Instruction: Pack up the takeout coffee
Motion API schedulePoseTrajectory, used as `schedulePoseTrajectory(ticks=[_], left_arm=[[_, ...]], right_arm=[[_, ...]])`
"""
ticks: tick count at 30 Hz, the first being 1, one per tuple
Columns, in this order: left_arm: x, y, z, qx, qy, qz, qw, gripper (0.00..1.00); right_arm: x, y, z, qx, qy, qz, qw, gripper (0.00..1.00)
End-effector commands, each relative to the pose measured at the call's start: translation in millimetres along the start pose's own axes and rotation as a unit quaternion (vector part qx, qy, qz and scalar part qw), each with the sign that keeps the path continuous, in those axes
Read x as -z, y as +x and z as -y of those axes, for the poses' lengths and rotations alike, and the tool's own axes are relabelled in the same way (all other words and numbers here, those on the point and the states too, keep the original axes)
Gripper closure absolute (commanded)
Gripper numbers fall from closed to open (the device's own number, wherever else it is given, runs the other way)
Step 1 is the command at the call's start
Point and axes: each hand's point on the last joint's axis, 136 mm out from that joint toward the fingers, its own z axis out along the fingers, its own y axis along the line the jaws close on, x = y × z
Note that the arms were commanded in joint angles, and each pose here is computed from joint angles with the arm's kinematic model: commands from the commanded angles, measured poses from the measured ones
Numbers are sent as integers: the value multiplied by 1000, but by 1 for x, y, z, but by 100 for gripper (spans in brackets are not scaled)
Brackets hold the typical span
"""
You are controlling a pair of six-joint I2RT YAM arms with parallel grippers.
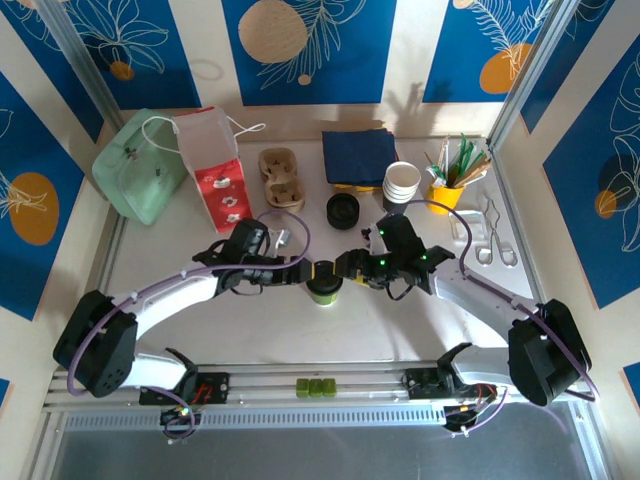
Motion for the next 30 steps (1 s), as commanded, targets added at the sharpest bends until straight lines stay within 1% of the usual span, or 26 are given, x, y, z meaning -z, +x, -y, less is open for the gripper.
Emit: schedulePoseTrajectory(ticks=[1,5,9,21,25,30], left_arm=[[-7,15,-1,1,5,-23,1000,18],[-11,22,-13,6,-11,-35,999,18],[-12,25,-17,10,-18,-37,999,18],[-18,31,-35,21,-51,-45,997,19],[-12,27,-32,11,-53,-33,998,19],[-8,22,-23,-2,-43,-28,999,19]], right_arm=[[-7,12,13,0,18,-22,1000,33],[-11,16,23,-8,32,-27,999,33],[-13,19,44,-23,68,-18,997,33],[-18,28,63,-37,85,-21,995,33],[-17,29,60,-39,76,-22,996,33],[-14,22,45,-31,58,-18,998,34]])
